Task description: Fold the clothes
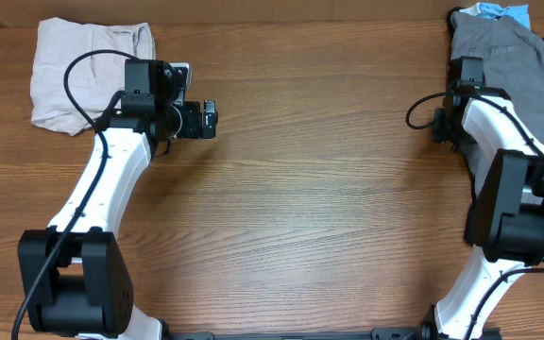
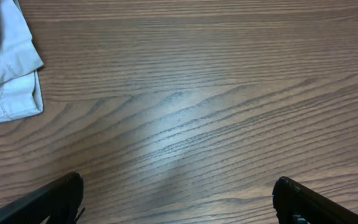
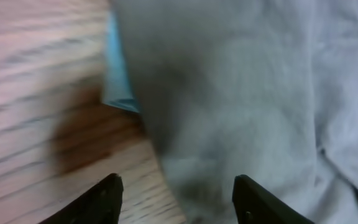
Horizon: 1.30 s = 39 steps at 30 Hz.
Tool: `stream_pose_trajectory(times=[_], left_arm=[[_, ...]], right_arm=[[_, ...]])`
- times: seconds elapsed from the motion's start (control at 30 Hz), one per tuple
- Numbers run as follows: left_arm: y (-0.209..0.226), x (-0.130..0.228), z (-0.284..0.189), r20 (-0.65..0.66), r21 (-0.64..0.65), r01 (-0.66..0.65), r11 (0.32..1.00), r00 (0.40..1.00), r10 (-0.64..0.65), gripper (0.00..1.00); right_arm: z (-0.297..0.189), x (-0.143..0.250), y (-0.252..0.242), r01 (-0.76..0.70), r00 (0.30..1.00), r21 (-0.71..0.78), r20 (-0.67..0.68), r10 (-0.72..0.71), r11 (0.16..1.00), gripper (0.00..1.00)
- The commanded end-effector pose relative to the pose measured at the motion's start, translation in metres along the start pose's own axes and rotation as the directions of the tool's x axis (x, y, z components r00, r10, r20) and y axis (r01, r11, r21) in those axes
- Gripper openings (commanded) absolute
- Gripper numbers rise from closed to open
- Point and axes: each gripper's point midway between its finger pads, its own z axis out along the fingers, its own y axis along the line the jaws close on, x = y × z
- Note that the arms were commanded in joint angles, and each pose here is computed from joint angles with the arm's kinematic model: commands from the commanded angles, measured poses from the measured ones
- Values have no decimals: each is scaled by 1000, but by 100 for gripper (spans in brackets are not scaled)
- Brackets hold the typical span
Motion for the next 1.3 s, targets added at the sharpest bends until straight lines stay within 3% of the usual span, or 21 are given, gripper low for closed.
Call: stream_pose_trajectory(times=[0.0, 0.63, 0.93, 1.07, 1.27], left_arm=[[0, -8, -1, 18, -7, 4, 1000, 1000, -4, 100], [0, -13, -2, 38, -10, -3, 1000, 999, 4, 100], [1, -13, -2, 38, -16, -3, 1000, 999, 4, 100], [20, -14, -3, 44, -122, 1, 993, 999, 4, 100], [30, -17, -5, 57, -184, 4, 983, 998, 6, 100]], right_arm=[[-5, -10, -18, -46, 999, 88, 30, 43, 995, 61], [17, 35, -6, 9, 996, 53, -92, -4, 999, 58], [29, 39, -35, -91, 990, 82, -102, 99, 993, 34], [32, 39, -45, -127, 986, 89, -101, 135, 988, 6], [12, 20, -45, -138, 987, 75, -73, 143, 988, 4]])
